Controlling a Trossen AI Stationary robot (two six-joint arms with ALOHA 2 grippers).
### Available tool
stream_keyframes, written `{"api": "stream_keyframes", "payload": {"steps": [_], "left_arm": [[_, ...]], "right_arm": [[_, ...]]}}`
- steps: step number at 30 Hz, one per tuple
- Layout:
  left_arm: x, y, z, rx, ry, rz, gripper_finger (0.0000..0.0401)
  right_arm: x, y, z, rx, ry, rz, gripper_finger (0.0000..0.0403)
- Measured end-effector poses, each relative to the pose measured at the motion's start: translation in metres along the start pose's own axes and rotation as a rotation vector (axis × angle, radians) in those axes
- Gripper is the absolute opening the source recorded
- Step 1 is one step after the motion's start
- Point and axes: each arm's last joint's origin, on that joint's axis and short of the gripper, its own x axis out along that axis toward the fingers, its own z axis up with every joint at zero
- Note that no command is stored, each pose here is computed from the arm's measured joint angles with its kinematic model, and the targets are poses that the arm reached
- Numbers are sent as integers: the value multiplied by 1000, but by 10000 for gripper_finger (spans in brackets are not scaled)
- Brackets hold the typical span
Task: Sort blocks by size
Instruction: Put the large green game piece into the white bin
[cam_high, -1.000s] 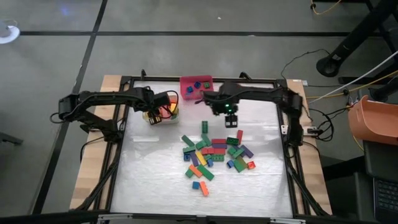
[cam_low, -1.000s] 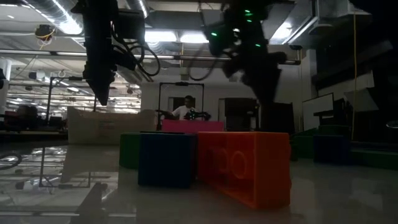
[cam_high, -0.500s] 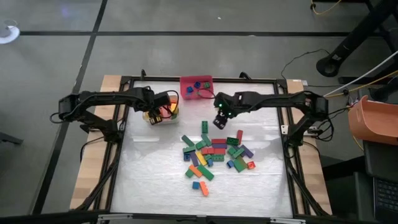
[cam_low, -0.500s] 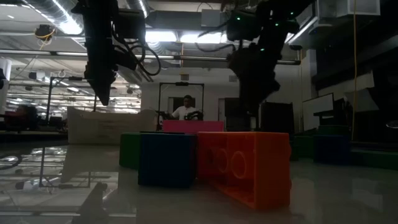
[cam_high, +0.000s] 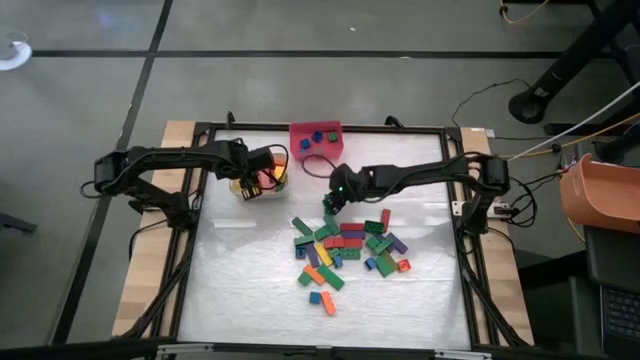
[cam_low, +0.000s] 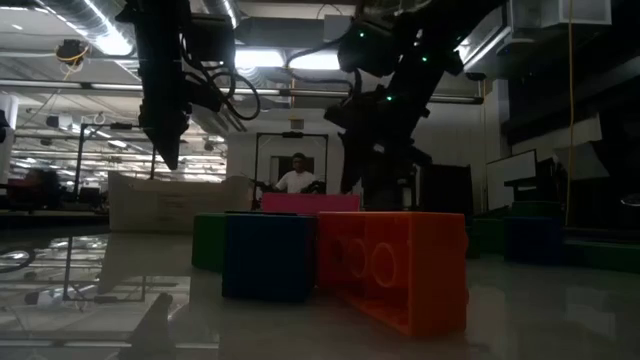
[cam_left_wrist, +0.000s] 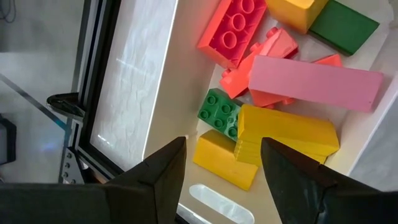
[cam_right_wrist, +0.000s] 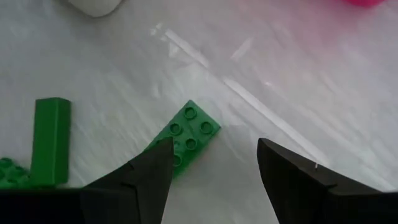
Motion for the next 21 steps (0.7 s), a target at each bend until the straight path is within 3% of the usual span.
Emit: {"api": "stream_keyframes", "payload": {"steps": [11,21], "left_arm": [[0,0,0,-26,0,0,196],[0,0,0,-27,-1,0,196]], "right_arm": [[-4,25,-18,88,-165,-84,232],[26,39,-33,76,-201,-79,232]]}}
